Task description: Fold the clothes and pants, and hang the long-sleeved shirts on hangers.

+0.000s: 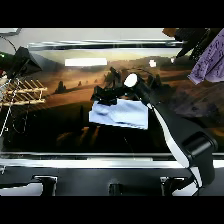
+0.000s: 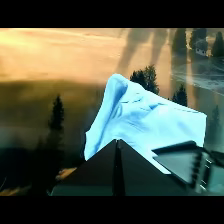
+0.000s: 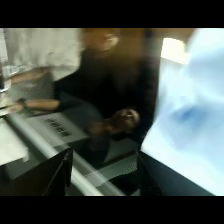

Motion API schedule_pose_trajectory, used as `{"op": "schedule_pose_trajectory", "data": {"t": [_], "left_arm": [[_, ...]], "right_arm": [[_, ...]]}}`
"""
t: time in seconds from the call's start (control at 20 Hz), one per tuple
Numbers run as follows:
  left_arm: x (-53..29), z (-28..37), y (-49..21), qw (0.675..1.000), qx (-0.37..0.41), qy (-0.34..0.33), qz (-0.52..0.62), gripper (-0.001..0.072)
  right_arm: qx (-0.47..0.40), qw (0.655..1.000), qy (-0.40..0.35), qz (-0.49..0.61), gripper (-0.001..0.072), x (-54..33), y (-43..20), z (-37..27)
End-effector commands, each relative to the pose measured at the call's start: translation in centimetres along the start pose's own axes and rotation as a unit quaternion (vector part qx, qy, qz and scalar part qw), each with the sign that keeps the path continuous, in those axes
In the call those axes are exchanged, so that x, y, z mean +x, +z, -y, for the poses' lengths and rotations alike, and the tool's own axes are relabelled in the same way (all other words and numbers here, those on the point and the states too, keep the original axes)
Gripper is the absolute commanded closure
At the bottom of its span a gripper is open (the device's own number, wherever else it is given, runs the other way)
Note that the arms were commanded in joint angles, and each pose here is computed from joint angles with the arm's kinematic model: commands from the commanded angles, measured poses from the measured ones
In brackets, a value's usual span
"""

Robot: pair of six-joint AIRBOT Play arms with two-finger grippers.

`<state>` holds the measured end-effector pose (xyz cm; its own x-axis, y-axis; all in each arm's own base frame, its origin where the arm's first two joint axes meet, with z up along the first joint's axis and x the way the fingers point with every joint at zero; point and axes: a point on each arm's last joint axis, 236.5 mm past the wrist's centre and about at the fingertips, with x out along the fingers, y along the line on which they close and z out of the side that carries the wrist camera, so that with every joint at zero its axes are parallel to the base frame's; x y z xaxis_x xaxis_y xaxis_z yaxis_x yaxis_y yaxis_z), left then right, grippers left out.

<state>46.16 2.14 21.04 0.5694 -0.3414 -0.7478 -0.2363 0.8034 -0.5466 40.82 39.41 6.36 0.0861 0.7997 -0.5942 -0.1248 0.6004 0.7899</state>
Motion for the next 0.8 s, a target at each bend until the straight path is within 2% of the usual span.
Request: {"op": "schedule_pose_trajectory", "data": {"t": [0.0, 0.2, 0.35, 0.45, 0.55, 0.75], "left_arm": [[0.0, 0.0, 0.0, 1.000, 0.000, 0.000, 0.000, 0.0689], [0.0, 0.0, 0.0, 1.000, 0.000, 0.000, -0.001, 0.0689], [0.0, -0.1, -0.1, 1.000, 0.002, 0.001, -0.001, 0.0689], [0.0, -0.1, -0.2, 1.000, 0.002, 0.001, -0.004, 0.0689], [0.0, -0.1, -0.2, 1.000, 0.002, 0.001, -0.004, 0.0689], [0.0, -0.1, -0.2, 1.000, 0.021, 0.001, -0.004, 0.0689]], "right_arm": [[-0.029, 0.999, 0.042, 0.010, 0.0233, -2.5, -0.3, -3.8], [-0.062, 0.996, -0.007, 0.061, 0.0234, -8.6, 2.5, -1.7], [-0.065, 0.984, -0.128, 0.103, 0.0234, -16.4, 5.9, 6.9], [-0.036, 0.979, -0.170, 0.108, 0.0234, -21.2, 6.7, 13.3], [0.019, 0.978, -0.178, 0.109, 0.0234, -24.2, 5.8, 19.4], [0.110, 0.985, -0.100, 0.086, 0.0234, -22.7, 1.0, 25.8]]}}
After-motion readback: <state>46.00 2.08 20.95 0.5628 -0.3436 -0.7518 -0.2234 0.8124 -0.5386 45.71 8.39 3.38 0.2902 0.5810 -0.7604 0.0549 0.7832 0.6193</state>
